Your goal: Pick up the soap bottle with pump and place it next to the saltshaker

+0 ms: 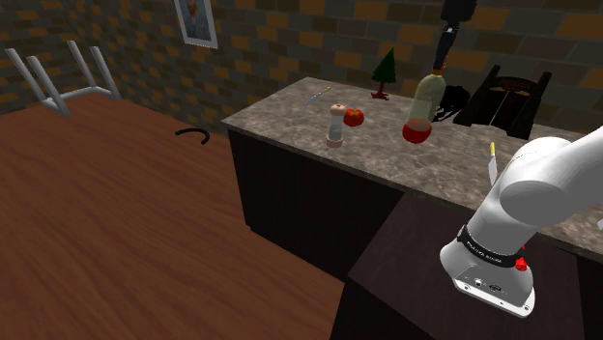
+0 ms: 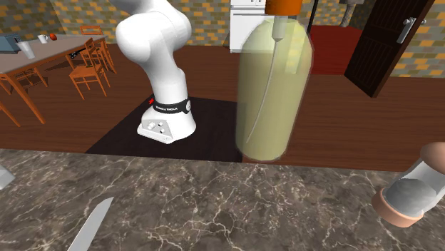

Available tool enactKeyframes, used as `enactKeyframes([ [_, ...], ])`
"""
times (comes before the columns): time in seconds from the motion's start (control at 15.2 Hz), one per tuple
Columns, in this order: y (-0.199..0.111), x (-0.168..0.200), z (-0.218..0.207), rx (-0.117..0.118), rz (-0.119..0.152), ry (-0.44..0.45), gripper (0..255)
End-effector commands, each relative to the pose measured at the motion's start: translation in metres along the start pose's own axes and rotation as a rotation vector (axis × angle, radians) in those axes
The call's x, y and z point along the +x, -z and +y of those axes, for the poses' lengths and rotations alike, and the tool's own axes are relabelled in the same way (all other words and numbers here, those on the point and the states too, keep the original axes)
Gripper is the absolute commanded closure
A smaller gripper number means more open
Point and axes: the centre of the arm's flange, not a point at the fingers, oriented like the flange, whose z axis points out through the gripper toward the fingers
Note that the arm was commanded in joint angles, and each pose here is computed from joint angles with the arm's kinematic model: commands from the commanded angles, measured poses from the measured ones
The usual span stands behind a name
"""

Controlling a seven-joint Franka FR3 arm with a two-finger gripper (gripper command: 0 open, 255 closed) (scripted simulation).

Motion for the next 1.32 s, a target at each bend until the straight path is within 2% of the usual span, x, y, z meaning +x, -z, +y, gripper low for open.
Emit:
enactKeyframes([
  [0.0, 0.011, 0.001, 0.0, 0.0, 0.0, 0.0, 255],
  [1.25, 0.111, 0.001, 0.01, 0.0, 0.0, 0.0, 255],
])
